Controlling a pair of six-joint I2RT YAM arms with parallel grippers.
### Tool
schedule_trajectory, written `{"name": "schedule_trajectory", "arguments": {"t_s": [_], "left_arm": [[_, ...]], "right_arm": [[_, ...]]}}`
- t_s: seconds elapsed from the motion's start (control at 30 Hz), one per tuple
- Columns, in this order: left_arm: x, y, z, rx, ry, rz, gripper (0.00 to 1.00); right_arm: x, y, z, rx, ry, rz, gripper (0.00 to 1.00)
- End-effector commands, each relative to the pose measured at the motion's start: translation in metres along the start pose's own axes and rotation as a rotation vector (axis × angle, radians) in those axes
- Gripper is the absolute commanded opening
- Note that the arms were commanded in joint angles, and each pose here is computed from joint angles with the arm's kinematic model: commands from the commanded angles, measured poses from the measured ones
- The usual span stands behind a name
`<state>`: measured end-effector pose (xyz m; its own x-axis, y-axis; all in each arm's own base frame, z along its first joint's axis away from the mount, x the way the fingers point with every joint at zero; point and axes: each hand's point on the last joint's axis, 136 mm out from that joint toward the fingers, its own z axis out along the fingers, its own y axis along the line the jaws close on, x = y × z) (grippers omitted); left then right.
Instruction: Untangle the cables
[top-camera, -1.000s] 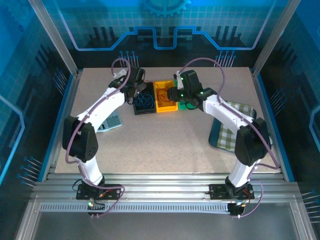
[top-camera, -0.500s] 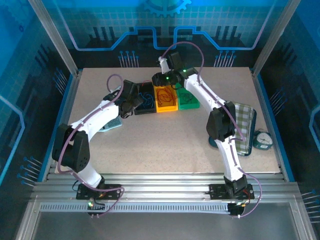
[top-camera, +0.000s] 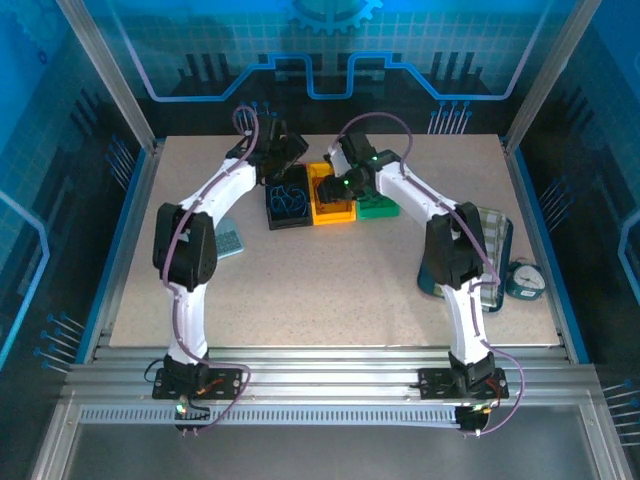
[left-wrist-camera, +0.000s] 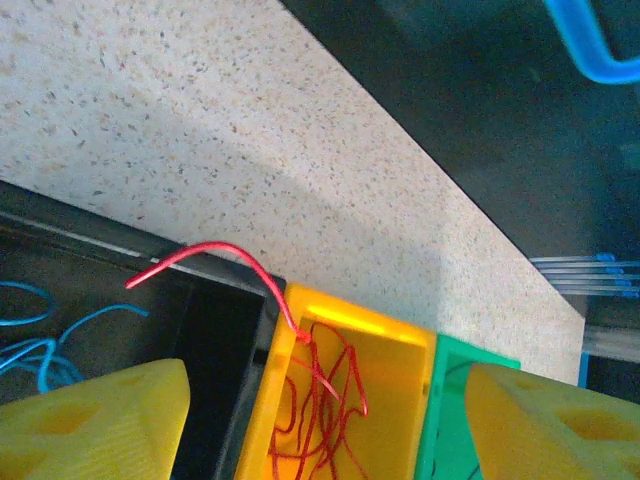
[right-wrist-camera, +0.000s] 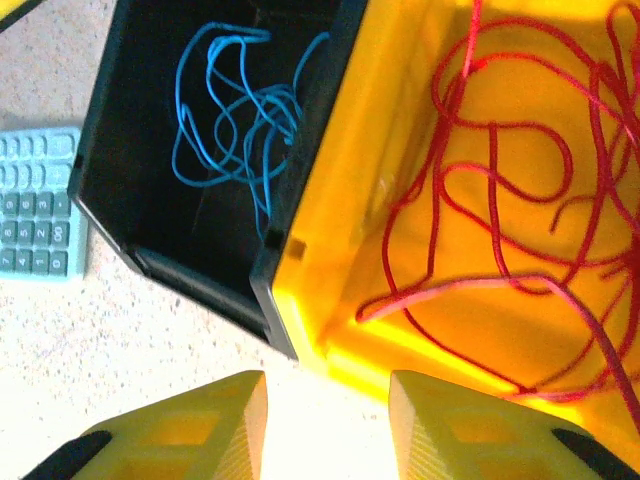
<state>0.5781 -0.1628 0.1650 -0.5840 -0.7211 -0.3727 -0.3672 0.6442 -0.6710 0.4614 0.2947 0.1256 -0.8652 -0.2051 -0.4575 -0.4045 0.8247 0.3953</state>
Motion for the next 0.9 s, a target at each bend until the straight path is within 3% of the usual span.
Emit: {"name": "schedule_trajectory", "arguments": {"t_s": [0.0, 0.43, 0.63, 0.87], "left_arm": [[0.002, -0.001, 0.012, -0.005, 0.05, -0.103, 0.73], [0.013, 0.017, 0.052, -0.061, 0.095, -0.27, 0.65], [0.013, 0.022, 0.055, -0.101, 0.101, -0.284, 0.55], [0.014, 0.02, 0.055, -0.095, 0.106, -0.298, 0.36]], "right_arm": [[-0.017, -0.003, -0.033, -0.004, -0.101, 0.021, 0.37], [-0.013, -0.021, -0.031, 0.047, -0.146, 0.063, 0.35], [-0.016, -0.029, -0.034, 0.069, -0.164, 0.069, 0.35], [-0.019, -0.034, -0.035, 0.072, -0.179, 0.087, 0.34]]}}
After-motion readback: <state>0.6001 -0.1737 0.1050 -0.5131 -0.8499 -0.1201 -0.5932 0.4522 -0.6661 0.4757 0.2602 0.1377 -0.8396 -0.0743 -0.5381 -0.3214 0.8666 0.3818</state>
